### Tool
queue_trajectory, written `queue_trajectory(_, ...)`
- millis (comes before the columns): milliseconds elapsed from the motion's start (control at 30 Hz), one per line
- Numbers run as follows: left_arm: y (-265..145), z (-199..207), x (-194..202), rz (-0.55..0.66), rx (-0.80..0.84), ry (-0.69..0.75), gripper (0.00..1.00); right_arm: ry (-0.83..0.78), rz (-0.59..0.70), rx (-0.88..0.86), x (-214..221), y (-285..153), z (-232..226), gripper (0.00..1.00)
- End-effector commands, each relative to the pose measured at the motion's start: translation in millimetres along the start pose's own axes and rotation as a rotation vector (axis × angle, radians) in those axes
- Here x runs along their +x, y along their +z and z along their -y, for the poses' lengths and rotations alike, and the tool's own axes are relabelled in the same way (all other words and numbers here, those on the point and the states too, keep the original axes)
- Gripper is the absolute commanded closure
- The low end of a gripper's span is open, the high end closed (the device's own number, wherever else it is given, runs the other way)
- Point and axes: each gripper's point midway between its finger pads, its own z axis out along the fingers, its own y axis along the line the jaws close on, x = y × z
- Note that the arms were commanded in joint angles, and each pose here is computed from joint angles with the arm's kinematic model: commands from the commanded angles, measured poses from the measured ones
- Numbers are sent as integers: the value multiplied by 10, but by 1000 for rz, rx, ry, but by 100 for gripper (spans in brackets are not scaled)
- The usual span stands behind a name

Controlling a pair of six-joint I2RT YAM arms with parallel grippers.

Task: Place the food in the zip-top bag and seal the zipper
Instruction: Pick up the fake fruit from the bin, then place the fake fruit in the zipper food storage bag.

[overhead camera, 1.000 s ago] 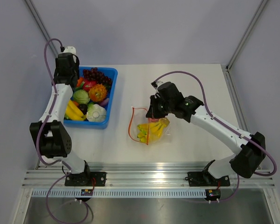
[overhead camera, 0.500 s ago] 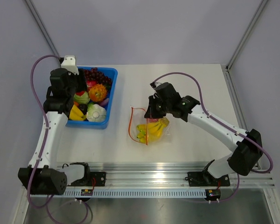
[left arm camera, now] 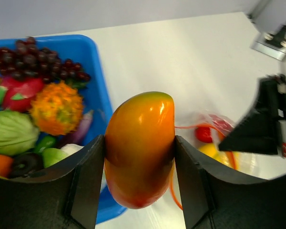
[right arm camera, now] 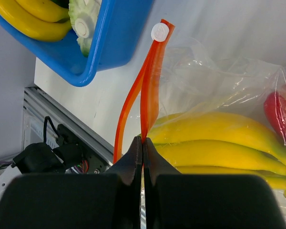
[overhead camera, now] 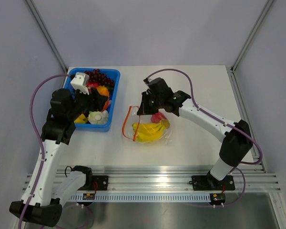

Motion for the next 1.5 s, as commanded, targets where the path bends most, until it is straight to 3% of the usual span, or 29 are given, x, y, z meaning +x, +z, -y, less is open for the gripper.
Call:
queue_trajectory(0,-71,415,13,18,185,-58,96,-3,68,-89,-224,-123,-306,100)
queue_trajectory(233,62,785,327,-2,310,-173,100,20,101,-129,-250,-277,-398,100)
queue_trajectory(467,259,863,370,132,316,-315,100,38,142,-170,-260,-481,-474,100)
queue_trajectory(700,437,972,485,158,321,-373,100,56,141,-175,-217,-523,-467,100)
queue_trajectory(1333,677,1238,1329,-20,345,-403,100,71,139,-223,-184,-553,-555,100)
queue_trajectory(1367,680,1235,1366,-31,341,-401,99,69,141,-224,-187,-570,-560,100)
queue_trajectory(1467,699,1228,1422,-64,329,-385,58,68,143,-220,-183,-579,-550,100)
